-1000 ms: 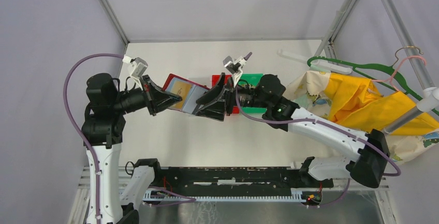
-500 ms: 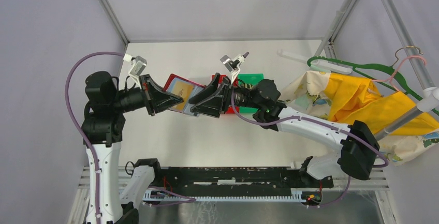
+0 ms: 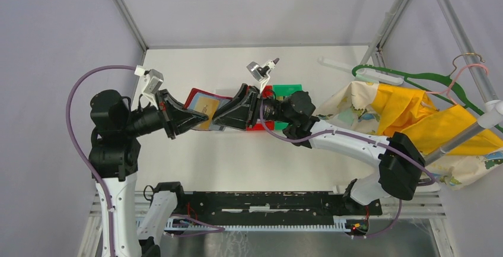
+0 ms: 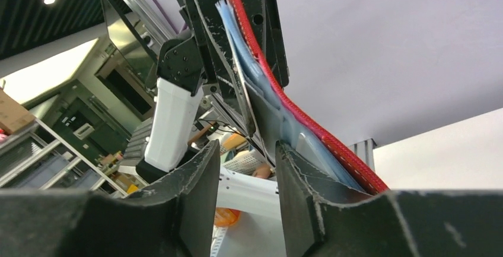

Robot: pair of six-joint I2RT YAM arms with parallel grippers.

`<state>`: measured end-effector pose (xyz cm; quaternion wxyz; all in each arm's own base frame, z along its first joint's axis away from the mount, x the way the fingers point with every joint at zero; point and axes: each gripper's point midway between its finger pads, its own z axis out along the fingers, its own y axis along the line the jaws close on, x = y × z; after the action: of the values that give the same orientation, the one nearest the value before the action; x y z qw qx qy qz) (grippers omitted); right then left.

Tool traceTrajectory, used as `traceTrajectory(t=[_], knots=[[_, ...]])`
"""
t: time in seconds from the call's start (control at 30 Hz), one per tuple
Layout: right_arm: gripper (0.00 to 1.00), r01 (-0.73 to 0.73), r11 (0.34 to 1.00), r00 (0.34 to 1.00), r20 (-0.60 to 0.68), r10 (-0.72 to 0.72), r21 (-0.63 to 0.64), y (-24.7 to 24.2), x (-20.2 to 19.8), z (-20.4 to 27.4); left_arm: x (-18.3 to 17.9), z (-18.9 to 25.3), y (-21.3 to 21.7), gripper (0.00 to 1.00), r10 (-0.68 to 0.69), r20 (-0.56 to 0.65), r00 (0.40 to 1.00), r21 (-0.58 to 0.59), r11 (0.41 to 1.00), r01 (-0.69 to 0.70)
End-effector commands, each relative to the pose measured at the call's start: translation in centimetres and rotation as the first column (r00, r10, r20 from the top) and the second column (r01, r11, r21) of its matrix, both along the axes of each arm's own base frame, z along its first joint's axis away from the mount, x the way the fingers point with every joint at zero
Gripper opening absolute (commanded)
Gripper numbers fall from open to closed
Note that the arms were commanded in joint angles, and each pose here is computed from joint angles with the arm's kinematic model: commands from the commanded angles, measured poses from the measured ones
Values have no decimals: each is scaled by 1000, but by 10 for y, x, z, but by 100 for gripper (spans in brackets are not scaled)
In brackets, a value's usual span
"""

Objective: Take the credit cards out of the card holder
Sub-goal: Remove the credit card from the card holder.

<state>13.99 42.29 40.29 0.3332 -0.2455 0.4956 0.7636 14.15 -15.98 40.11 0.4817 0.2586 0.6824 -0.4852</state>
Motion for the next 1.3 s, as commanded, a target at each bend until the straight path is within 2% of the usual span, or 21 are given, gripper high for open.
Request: traceTrajectory(t=[0.0,0.1,0.2,0.3,0.4,0.53,0.63,0.8,0.9,0.97,1.03,1.07,1.2,1.23,1.27], knots=[[42,-12,990,1000,22,9,139,-4,-2,41,-12,10,-2,2,-22,13,1000,-16,1000,22],[34,-12,990,1000,1,12,140,-1,0,39,-18,9,-4,3,-53,14,998,-19,998,53],[32,-10,989,1000,-13,12,150,2,2,41,-19,6,-4,3,-54,17,998,-17,998,55],[27,2,989,1000,-23,1,146,6,5,41,-19,1,-4,13,-53,11,999,-15,998,53],[16,10,991,999,-35,-6,132,8,8,35,-17,-1,-4,22,-48,12,999,-11,999,48],[2,16,993,999,-44,-11,120,6,6,26,-23,6,-5,18,-77,30,997,0,997,77],[0,20,993,999,-46,-14,118,1,5,22,-30,13,-6,15,-112,55,992,3,994,112],[0,16,992,999,-37,-11,123,-3,2,20,-49,31,-10,17,-183,113,977,1,983,184],[0,16,992,999,-30,-13,124,-5,0,19,-46,44,-11,30,-189,70,980,-39,981,192],[0,20,992,999,-27,-17,124,-6,0,19,-41,48,-11,43,-184,24,983,-63,981,185],[0,22,992,1000,-24,-20,126,-7,-1,20,-37,50,-10,47,-170,20,985,-65,983,171],[0,25,991,1000,-21,-22,128,-8,-1,20,-35,50,-10,45,-162,26,987,-64,985,163],[0,33,990,999,-11,-31,136,-14,-4,22,-25,51,-9,10,-124,16,992,-82,989,125],[0,32,989,999,-5,-31,142,-16,-6,24,-22,52,-9,3,-109,14,994,-85,990,110],[0,31,989,1000,-2,-31,144,-17,-7,24,-19,52,-8,2,-95,15,995,-86,992,96]])
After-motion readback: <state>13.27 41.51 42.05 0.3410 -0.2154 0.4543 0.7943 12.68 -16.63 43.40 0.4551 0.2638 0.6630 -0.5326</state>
